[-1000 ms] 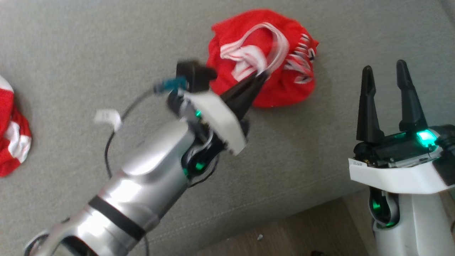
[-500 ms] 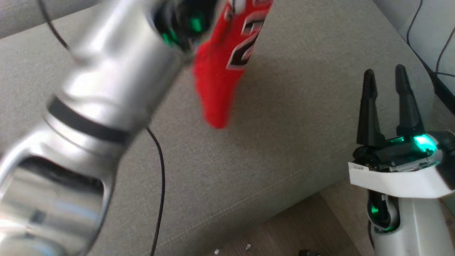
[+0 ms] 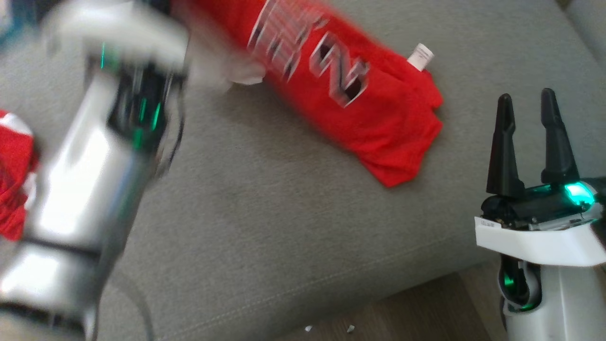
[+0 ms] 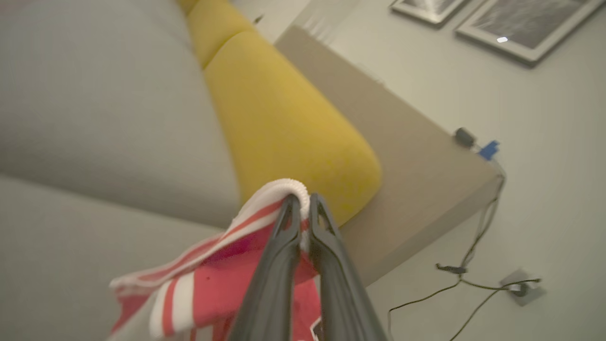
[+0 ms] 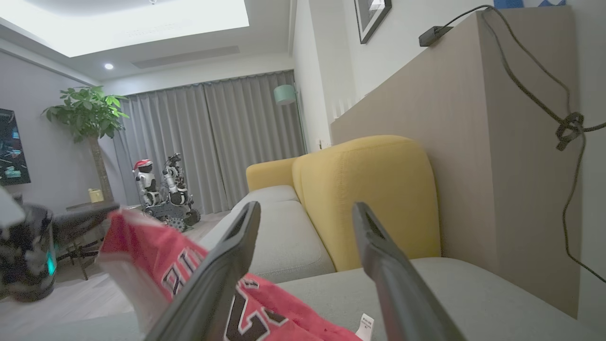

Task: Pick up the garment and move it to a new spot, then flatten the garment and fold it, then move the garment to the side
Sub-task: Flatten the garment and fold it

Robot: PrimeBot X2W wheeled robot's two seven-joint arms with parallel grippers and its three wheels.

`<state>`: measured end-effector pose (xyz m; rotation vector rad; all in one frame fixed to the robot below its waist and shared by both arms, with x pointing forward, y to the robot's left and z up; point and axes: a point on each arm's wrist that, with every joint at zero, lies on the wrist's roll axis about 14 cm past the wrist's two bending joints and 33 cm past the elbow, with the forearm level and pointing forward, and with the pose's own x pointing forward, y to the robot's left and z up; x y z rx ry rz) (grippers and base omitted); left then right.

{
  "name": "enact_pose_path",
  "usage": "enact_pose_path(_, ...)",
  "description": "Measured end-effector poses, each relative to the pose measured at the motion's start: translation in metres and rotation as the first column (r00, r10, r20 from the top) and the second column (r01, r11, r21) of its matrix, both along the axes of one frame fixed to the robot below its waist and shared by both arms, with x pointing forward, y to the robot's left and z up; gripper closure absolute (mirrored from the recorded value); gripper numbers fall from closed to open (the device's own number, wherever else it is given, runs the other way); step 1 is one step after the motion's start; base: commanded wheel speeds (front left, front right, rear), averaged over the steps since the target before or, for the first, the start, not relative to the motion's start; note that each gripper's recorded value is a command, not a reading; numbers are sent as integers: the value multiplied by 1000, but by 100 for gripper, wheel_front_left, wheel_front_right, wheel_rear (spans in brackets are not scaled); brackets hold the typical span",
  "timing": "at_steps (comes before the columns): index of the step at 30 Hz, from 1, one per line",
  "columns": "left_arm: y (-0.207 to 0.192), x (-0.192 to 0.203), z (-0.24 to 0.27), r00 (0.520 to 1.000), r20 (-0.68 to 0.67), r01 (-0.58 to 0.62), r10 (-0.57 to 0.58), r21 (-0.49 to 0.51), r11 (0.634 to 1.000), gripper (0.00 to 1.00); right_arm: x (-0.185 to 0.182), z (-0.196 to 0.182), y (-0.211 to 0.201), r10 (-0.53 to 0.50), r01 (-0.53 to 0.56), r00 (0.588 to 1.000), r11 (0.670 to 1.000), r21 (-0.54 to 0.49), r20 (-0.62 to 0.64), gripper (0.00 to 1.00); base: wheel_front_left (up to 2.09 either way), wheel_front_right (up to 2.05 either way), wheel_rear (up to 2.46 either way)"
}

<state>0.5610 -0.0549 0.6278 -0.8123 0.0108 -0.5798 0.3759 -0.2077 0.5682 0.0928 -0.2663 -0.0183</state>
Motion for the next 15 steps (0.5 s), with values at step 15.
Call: enact_pose_path(15, 159, -108, -148, 917, -313, -216, 246, 127, 968, 100, 28, -29, 38, 116, -117, 991, 993, -9, -68, 0, 0, 0, 0)
